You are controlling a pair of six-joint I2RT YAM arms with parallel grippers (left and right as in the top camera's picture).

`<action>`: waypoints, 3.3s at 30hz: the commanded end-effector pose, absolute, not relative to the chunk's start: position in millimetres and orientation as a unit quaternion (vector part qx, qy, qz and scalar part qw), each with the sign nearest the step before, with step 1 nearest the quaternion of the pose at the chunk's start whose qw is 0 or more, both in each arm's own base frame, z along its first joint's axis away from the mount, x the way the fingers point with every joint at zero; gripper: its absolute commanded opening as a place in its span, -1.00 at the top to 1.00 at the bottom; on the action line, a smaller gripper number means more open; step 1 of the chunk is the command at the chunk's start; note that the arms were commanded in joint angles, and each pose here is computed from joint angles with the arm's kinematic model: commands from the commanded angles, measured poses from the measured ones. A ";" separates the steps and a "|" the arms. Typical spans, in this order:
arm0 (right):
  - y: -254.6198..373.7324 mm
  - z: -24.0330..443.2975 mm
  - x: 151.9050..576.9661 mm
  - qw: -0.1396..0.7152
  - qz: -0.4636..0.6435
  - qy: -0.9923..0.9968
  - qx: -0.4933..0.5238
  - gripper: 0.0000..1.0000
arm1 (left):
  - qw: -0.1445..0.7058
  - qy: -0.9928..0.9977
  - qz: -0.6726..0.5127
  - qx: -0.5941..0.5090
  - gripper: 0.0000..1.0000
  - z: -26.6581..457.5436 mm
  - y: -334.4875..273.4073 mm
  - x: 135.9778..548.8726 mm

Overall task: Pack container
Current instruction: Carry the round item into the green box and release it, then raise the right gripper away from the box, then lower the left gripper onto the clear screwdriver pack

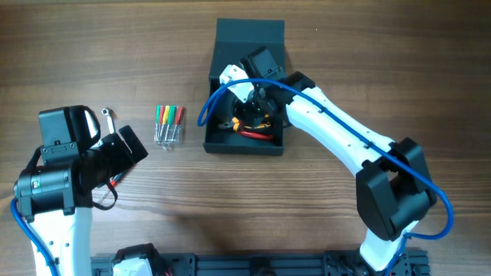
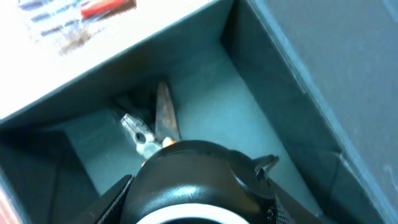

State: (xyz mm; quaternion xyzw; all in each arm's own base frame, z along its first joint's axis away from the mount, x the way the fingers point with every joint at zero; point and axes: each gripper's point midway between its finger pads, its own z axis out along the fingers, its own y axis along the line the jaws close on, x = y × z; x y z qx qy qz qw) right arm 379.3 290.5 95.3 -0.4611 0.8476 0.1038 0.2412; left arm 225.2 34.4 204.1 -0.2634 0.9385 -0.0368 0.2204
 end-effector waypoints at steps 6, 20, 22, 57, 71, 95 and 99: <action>322.3 118.4 399.2 0.315 0.139 0.793 -0.503 0.90 | 0.225 0.935 -0.046 -0.271 -1.00 210.7 32.9 222.8; 312.1 55.8 393.8 0.243 0.128 0.821 -0.500 0.90 | 0.223 0.935 -0.046 -0.271 -1.00 210.1 32.7 221.7; 311.7 51.0 393.2 0.238 0.128 0.823 -0.500 0.90 | 0.221 0.936 -0.045 -0.271 -1.00 209.7 32.6 220.9; 90.4 328.3 395.7 0.450 0.111 0.886 0.018 -1.00 | 0.204 0.960 -0.061 -0.182 -0.99 221.5 9.3 224.3; 36.0 230.8 399.4 0.289 0.091 0.951 0.063 -0.99 | 0.061 0.991 -0.054 -0.102 -0.99 154.4 -21.5 348.4; -8.2 152.1 436.5 0.227 0.065 0.965 0.116 -0.99 | 0.011 1.000 -0.005 0.007 -0.99 44.4 -16.9 399.1; -8.3 153.1 438.4 0.232 0.064 0.964 0.111 -0.99 | 0.000 1.000 -0.002 0.004 -0.99 28.0 -25.8 400.6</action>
